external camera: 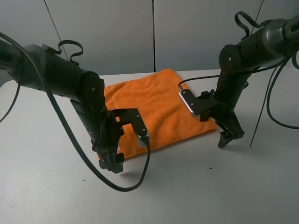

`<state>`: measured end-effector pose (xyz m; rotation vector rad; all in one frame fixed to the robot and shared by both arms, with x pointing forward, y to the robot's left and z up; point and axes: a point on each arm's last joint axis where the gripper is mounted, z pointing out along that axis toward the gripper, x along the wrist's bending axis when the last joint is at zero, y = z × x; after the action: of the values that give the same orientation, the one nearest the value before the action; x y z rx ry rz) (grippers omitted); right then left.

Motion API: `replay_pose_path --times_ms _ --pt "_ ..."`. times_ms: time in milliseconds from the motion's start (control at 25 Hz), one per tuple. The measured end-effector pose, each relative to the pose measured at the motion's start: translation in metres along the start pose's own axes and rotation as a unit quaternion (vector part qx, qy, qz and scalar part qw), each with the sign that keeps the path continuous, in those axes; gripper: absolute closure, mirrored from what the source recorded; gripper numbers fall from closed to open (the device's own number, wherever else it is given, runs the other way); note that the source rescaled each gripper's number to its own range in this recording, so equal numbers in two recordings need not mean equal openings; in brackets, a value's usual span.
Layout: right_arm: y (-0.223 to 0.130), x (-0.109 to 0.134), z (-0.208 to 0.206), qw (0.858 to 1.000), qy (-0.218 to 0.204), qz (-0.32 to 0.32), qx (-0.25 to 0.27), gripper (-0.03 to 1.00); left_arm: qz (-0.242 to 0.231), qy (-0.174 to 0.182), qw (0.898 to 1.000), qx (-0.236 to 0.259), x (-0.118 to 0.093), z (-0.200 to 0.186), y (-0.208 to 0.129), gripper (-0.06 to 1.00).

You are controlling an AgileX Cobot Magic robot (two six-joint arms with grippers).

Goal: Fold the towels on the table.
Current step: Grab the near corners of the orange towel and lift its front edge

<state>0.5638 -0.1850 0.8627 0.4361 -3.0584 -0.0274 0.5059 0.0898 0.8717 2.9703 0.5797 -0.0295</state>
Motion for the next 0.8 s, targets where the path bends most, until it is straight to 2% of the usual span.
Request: replay_pose_path --times_ms 520,800 --pt "0.0 0.0 0.0 1.0 0.0 0.0 0.0 -0.03 -0.023 0.025 0.999 -0.006 0.0039 0.0034 0.0018 -0.05" --pt "0.0 -0.0002 0.0 1.0 -0.001 -0.001 0.0 -0.03 -0.007 0.048 0.999 0.002 -0.0032 0.0071 0.0073 -0.05"
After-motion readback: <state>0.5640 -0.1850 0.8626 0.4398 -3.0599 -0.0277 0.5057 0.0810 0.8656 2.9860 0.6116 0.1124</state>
